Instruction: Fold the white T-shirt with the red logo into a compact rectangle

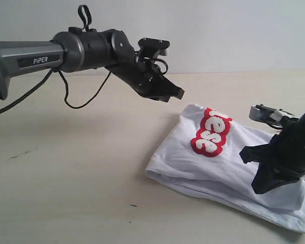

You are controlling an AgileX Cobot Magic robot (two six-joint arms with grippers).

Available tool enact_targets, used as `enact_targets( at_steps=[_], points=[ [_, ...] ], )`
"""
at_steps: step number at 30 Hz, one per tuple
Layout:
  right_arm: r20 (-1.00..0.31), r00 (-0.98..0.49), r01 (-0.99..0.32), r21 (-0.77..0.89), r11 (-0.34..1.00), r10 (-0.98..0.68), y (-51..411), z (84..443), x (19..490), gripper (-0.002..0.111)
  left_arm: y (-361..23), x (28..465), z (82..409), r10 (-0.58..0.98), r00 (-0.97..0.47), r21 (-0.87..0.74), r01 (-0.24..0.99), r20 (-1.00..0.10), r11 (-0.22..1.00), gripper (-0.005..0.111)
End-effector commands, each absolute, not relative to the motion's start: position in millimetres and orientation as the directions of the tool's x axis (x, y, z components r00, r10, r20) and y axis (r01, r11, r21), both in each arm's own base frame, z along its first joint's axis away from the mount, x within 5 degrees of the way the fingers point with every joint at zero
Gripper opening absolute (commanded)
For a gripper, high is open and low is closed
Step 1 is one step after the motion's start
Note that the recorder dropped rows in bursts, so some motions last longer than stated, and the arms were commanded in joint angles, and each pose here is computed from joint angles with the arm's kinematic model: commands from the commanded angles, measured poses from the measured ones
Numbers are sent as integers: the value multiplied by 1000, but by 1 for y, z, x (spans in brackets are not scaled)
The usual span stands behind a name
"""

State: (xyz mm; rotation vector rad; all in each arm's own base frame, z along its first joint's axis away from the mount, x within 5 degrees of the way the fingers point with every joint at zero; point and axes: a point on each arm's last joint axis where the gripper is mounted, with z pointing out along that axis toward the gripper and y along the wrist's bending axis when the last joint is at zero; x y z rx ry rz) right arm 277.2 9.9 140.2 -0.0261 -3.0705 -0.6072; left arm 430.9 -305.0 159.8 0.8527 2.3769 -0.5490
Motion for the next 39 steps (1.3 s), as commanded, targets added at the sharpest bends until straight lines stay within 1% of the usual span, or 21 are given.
enact_targets(
  at_steps=[1,3,8,11,15,18,20,23,27,33,37,39],
  points=[
    [-17,-1000,0,376,927,7,8,146,278,0,-336,401,163,521,-618,-259,755,-589,603,0],
    [-18,-1000,-2,378,926,6,9,147,277,0,-349,390,156,555,-596,-261,782,-581,566,0],
    [-71,-997,-27,368,929,0,9,162,275,0,-381,366,131,617,-520,-243,844,-591,478,0],
    [-117,-993,-47,358,933,-5,8,175,273,0,-389,363,117,611,-519,-233,842,-597,487,0],
    [-167,-986,-71,337,939,-15,7,189,269,0,-388,367,95,601,-543,-233,824,-586,516,0],
    [-196,-980,-80,331,940,-15,8,196,267,0,-378,375,85,587,-582,-237,794,-562,560,0],
    [-209,-978,-84,329,941,-14,8,199,266,0,-368,383,83,592,-596,-209,778,-542,592,0],
    [-214,-977,-84,327,941,-13,7,200,267,0,-350,394,78,615,-620,-153,754,-486,639,0],
    [-214,-977,-80,332,940,-8,8,200,267,0,-322,408,74,587,-705,-150,682,-398,716,0],
    [-218,-976,-80,331,940,-6,8,200,267,0,-289,418,71,558,-784,-192,613,-272,767,0],
    [-277,-961,-69,306,950,19,5,201,273,0,-276,418,69,568,-800,-207,599,-191,774,0],
    [-319,-947,-59,286,956,37,3,200,278,0,-272,416,69,601,-783,-178,621,-159,763,0]
  ],
)
